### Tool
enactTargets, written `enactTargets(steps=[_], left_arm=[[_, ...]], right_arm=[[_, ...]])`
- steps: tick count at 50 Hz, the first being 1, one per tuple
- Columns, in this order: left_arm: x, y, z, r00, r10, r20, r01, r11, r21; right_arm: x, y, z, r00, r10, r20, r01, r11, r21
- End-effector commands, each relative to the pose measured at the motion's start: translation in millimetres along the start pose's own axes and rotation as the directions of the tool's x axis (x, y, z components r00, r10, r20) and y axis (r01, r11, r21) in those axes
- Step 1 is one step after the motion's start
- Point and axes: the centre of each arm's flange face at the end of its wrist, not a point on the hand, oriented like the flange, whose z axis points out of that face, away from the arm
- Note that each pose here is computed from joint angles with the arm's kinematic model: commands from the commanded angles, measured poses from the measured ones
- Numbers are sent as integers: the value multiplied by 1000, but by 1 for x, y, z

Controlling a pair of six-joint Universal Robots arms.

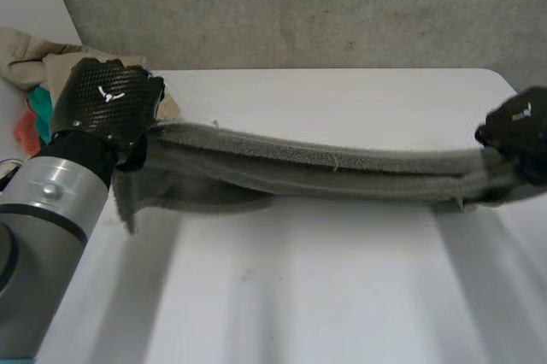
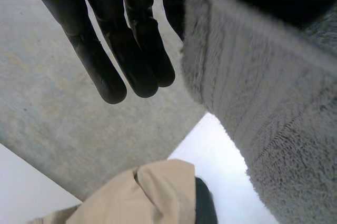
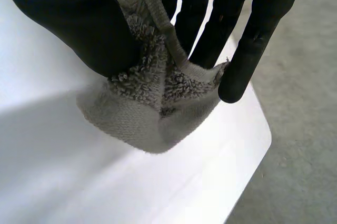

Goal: Fold the laundry.

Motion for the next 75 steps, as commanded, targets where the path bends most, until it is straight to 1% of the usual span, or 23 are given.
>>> enactTargets(steps=[1, 5, 7, 10, 13, 14, 15, 17, 18, 19, 20, 21, 23, 26, 30, 31, 35, 39, 43, 48, 54, 65, 75], left_arm=[[31, 51, 10, 987, 48, -154, -83, 970, -228], [47, 84, 40, 971, 120, -207, -180, 937, -299], [49, 93, 58, 965, 156, -213, -217, 928, -302], [43, 90, 101, 958, 238, -158, -271, 932, -240], [27, 58, 141, 952, 305, -30, -306, 947, -100], [22, 46, 149, 949, 314, 13, -313, 948, -52], [15, 33, 158, 946, 319, 67, -319, 948, -1], [-8, -7, 179, 926, 292, 241, -335, 928, 161], [-15, -21, 183, 916, 271, 295, -340, 915, 217], [-25, -41, 187, 897, 228, 379, -353, 885, 305], [-30, -50, 187, 887, 205, 413, -359, 870, 339], [-39, -67, 186, 868, 163, 469, -372, 840, 396], [-41, -74, 181, 865, 151, 479, -374, 830, 413], [-34, -64, 175, 883, 184, 432, -360, 856, 371], [-10, -20, 165, 924, 246, 292, -323, 912, 253], [-5, -12, 163, 931, 249, 266, -313, 921, 233], [16, 29, 148, 962, 228, 152, -250, 957, 147], [35, 62, 135, 978, 200, 64, -204, 977, 66], [54, 90, 120, 982, 187, -16, -187, 982, -12], [75, 115, 99, 978, 186, -98, -195, 977, -88], [71, 110, 80, 977, 183, -110, -194, 977, -93], [63, 101, 66, 979, 180, -100, -188, 979, -82], [64, 101, 64, 978, 178, -104, -187, 979, -85]], right_arm=[[-30, 19, 7, 992, -80, 99, 86, 995, -52], [-32, 29, 51, 997, -39, 63, 42, 998, -47], [-18, 25, 73, 1000, -4, -31, 3, 1000, -16], [0, 16, 90, 988, 42, -149, -38, 999, 25], [32, -9, 106, 936, 109, -336, -68, 989, 132], [39, -18, 109, 916, 131, -380, -67, 982, 176], [56, -38, 112, 860, 183, -476, -48, 958, 282], [73, -57, 108, 796, 237, -557, -11, 926, 378], [88, -70, 103, 730, 297, -616, 33, 884, 466], [94, -76, 101, 693, 325, -643, 62, 862, 503], [108, -85, 93, 613, 378, -694, 128, 819, 559], [113, -88, 89, 586, 396, -707, 153, 803, 576], [114, -95, 81, 552, 419, -721, 196, 775, 601], [106, -91, 83, 586, 397, -707, 173, 791, 587], [78, -72, 99, 699, 332, -633, 72, 848, 524], [64, -62, 105, 749, 305, -589, 31, 871, 491], [22, -36, 118, 853, 247, -461, -43, 912, 409], [-17, -7, 133, 914, 219, -341, -103, 939, 329], [-50, 17, 142, 945, 206, -253, -146, 960, 238], [-73, 32, 136, 967, 203, -153, -181, 973, 144], [-70, 45, 121, 970, 233, -63, -232, 972, 21], [-19, 19, 87, 936, 350, -31, -348, 936, 50], [-14, 15, 107, 944, 331, -8, -330, 942, 59]])
